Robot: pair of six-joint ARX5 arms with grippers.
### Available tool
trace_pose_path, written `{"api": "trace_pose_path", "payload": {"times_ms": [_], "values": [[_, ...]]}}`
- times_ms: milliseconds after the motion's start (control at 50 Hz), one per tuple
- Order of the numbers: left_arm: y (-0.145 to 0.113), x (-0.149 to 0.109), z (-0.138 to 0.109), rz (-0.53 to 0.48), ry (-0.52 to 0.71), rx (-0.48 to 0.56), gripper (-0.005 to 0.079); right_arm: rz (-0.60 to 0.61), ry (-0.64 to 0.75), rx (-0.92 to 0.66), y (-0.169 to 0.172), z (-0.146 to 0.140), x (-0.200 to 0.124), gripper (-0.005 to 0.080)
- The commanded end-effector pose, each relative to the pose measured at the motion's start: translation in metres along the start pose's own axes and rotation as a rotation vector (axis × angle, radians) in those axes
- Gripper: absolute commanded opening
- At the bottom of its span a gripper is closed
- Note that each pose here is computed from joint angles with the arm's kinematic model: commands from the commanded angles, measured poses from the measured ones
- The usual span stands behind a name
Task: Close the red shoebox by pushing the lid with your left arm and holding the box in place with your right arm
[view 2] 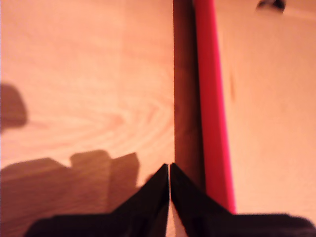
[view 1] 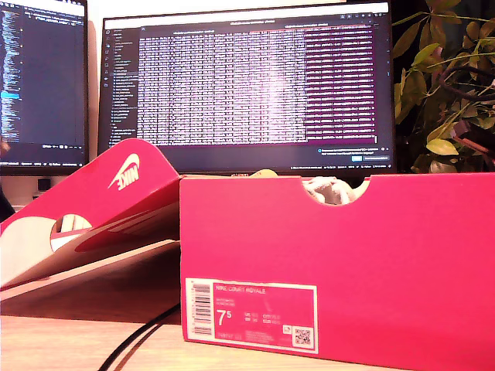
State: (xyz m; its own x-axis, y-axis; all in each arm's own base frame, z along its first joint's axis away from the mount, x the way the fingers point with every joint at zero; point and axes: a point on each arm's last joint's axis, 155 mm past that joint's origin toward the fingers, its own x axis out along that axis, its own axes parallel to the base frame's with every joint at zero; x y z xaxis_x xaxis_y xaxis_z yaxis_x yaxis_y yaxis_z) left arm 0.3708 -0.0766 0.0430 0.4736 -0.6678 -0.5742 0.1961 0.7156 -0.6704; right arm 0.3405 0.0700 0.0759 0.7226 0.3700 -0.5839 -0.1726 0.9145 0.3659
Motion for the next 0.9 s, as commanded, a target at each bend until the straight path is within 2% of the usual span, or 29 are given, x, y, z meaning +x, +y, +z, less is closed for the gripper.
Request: {"api": "trace_pose_path", "payload": {"times_ms": [0, 540, 720, 880], "values": [[-0.001, 0.007, -0.005, -0.011, 0.022, 0.008, -0.0019, 0.014, -0.009, -0.009, 0.005, 0.005, 0.002, -0.0012], [-0.036, 0.025, -0.027, -0.097, 0.111, 0.045, -0.0019, 0.089, 0.041, -0.036, 0.032, -0.012, 0.023, -0.0012], [-0.045, 0.024, -0.018, -0.128, 0.099, 0.060, -0.0019, 0.098, 0.054, -0.042, 0.035, -0.017, 0.027, -0.0012], [-0.061, 0.019, 0.003, -0.177, 0.084, 0.077, -0.0019, 0.098, 0.054, -0.042, 0.035, -0.017, 0.027, -0.0012]]}}
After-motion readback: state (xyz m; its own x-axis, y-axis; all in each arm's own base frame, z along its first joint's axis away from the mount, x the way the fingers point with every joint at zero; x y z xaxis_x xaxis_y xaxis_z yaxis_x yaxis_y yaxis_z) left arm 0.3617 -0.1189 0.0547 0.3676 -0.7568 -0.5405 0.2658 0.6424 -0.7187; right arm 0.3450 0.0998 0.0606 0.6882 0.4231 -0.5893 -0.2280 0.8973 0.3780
